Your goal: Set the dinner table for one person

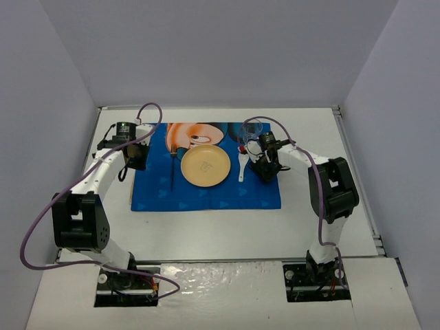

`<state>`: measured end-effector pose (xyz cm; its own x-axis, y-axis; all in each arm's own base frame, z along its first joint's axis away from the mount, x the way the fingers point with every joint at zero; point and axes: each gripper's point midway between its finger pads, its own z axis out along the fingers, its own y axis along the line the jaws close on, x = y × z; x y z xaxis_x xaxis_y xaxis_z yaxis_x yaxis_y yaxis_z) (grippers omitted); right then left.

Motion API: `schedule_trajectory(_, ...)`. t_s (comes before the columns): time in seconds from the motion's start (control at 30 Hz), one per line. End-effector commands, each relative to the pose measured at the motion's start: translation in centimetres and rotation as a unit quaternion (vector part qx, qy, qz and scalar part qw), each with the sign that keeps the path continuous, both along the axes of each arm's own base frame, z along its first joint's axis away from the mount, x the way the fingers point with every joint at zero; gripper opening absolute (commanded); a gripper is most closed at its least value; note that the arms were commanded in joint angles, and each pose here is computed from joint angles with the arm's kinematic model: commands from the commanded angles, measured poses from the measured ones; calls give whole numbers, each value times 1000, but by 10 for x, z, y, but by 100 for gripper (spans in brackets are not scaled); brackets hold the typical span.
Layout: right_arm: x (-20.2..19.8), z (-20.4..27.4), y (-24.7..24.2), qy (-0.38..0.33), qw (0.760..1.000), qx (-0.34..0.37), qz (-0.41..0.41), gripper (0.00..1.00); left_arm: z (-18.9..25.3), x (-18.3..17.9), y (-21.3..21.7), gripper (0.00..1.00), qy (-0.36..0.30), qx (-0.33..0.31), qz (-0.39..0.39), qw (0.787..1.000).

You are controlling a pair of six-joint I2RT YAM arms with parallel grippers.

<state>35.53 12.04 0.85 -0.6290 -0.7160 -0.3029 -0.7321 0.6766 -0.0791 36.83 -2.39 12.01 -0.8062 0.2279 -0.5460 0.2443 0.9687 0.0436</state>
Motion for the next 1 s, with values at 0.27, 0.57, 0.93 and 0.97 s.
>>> schedule_trajectory(0.27, 6, -11, -20, 6, 1000, -30, -6, 35, 10, 16, 9, 12, -34, 2, 1, 999)
schedule_trajectory(0.57, 50, 95, -4, -119, 992, 21, -23, 47, 61, 31, 11, 15, -107, -1, 2, 994)
schedule_trajectory(0.93, 93, 340, -38, -437, 883, 73, -157, 90, 244, 42, 37, 17, -324, 12, 85, 942)
schedule_trajectory(0.97, 89, 348, -43, -447, 876, 70, -165, 91, 246, 40, 43, 17, -329, 12, 94, 940)
